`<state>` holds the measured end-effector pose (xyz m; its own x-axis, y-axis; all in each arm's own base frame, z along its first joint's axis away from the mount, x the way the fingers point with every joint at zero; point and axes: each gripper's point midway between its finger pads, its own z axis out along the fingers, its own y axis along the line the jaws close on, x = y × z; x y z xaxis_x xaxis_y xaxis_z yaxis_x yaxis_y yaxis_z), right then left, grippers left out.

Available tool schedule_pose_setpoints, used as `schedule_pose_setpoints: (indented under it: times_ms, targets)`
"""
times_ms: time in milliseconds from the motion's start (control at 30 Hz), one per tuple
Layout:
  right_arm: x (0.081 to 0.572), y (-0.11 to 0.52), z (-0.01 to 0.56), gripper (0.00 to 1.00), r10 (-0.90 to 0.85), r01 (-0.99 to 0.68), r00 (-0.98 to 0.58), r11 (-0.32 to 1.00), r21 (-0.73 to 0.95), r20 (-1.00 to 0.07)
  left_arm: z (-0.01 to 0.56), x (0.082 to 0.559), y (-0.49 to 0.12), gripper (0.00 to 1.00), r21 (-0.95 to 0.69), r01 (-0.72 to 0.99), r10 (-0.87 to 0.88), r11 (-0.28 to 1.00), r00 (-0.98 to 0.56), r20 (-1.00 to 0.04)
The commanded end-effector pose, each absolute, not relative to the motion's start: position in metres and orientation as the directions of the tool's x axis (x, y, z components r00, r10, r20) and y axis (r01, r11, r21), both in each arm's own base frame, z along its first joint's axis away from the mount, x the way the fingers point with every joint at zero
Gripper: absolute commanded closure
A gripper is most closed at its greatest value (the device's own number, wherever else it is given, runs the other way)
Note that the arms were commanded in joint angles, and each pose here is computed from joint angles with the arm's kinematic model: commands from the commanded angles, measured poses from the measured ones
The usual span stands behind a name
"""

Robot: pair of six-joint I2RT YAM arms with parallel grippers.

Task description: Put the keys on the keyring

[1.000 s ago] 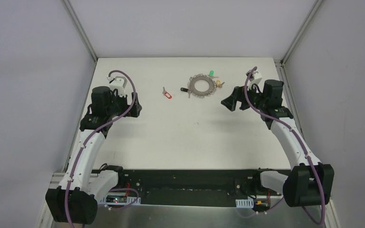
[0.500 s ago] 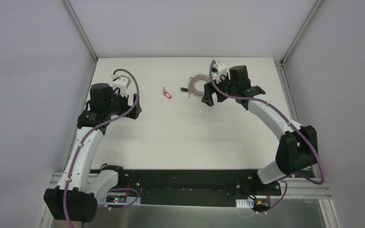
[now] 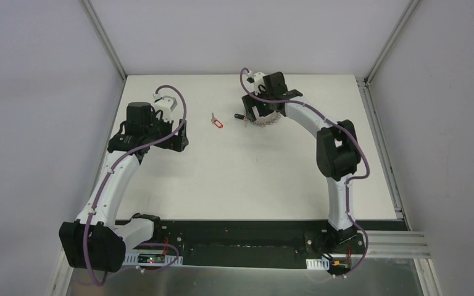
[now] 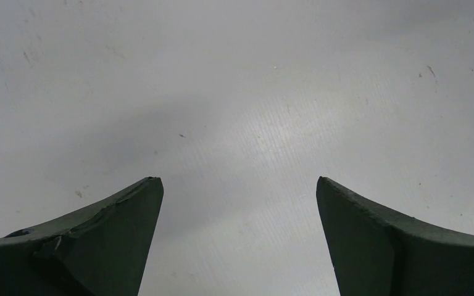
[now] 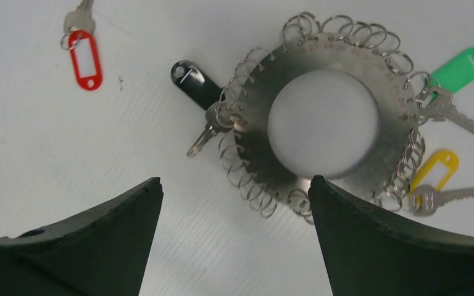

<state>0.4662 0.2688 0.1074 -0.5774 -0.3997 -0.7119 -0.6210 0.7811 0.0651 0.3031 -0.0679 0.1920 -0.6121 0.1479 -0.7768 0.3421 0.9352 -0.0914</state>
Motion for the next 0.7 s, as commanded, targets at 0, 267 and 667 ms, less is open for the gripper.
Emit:
schedule_pose_setpoints:
  times_ms: [0,267,667]
  targets:
    - [0.494,0.269,0.094,0.10,-0.427,-0.590,-0.600,0.808,0.013,-0.677,0.205,0.305,-0.076,0.00,-0.114,0.353,0.130,0.929,-0.598,-0.791]
    - [0.507,0.265,0.052,0.23,-0.499,-0.612,-0.610,0.790,-0.034,-0.616,0.208,0.301,-0.074,0.00,-0.104,0.347,0.128,0.932,-0.584,-0.802]
    - [0.486,0.216,0.023,0.54,-0.546,-0.594,-0.684,0.802,-0.065,-0.484,0.208,0.297,-0.072,0.00,-0.087,0.349,0.132,0.933,-0.556,-0.821]
